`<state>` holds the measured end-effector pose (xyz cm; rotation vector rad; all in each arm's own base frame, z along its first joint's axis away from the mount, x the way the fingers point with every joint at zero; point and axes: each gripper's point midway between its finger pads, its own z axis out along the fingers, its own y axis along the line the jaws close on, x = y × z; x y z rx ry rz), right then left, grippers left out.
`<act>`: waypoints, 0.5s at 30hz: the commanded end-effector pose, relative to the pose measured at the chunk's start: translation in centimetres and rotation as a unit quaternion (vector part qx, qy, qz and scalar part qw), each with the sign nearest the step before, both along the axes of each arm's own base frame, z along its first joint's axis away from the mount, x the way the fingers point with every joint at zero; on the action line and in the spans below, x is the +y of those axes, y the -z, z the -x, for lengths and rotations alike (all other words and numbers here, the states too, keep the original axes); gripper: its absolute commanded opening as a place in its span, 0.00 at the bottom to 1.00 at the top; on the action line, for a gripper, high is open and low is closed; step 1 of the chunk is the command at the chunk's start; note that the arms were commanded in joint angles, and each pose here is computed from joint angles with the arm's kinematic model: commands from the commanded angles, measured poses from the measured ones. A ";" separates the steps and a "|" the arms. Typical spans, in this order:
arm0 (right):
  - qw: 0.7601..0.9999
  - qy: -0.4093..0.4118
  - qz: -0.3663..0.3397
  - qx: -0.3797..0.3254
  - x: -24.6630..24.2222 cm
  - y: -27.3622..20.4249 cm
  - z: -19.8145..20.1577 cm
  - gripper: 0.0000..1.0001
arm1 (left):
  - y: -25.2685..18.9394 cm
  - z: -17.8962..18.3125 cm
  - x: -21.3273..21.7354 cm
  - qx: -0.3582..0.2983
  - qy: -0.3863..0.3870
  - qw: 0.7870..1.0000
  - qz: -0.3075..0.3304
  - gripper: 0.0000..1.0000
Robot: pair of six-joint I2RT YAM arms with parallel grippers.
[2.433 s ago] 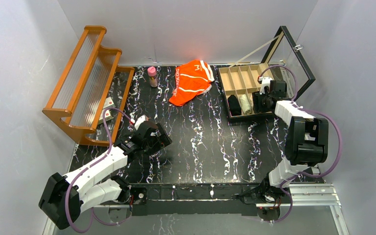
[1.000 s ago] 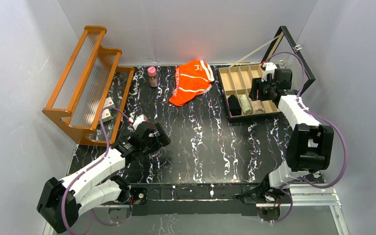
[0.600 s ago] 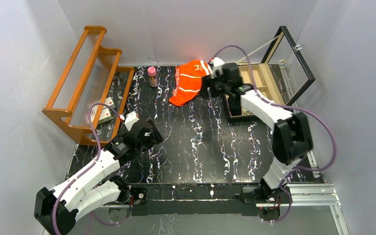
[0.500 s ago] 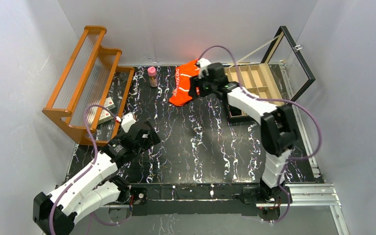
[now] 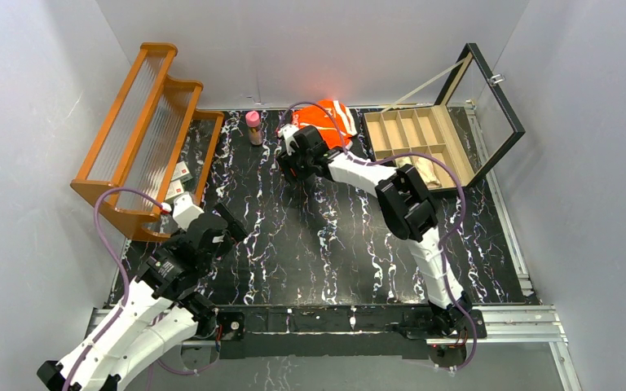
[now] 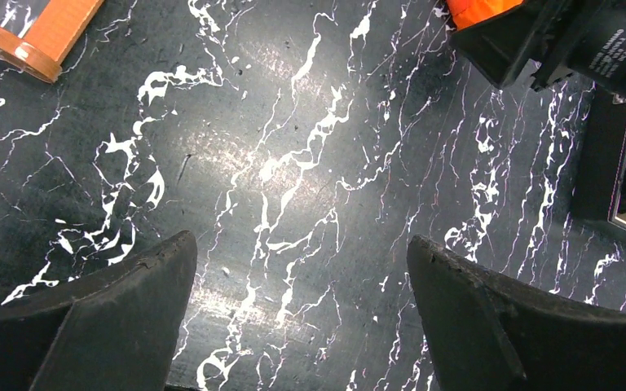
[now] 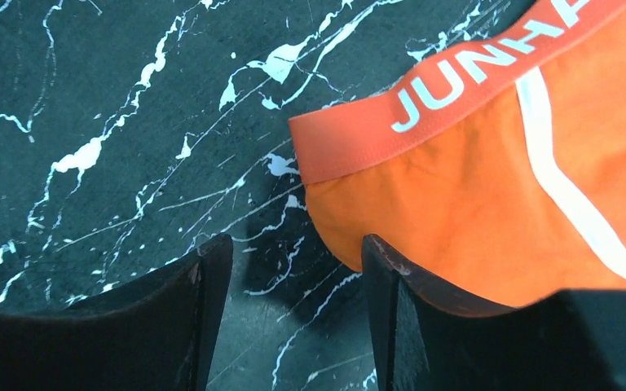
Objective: Roll the underwear
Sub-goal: Move the underwear to the center of the board.
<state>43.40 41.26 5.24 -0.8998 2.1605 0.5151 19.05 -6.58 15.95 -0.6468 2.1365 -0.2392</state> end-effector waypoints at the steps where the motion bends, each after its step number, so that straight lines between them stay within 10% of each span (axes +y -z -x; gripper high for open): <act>1: 0.998 -0.015 0.019 -0.064 1.1 -1.5 -2.1 0.68 | -1.0 0.1 1.5 -0.009 -0.024 0.999 -0.023 0.98; 7: 0.994 -0.017 0.071 -0.085 0.6 0.7 -3.6 0.71 | -0.8 -0.2 0.7 -0.001 -0.001 1.000 -0.025 0.98; 15: 0.992 -0.038 0.105 -0.050 -0.6 3.3 -1.3 0.35 | -0.5 -0.2 0.5 0.005 0.000 1.000 -0.026 0.98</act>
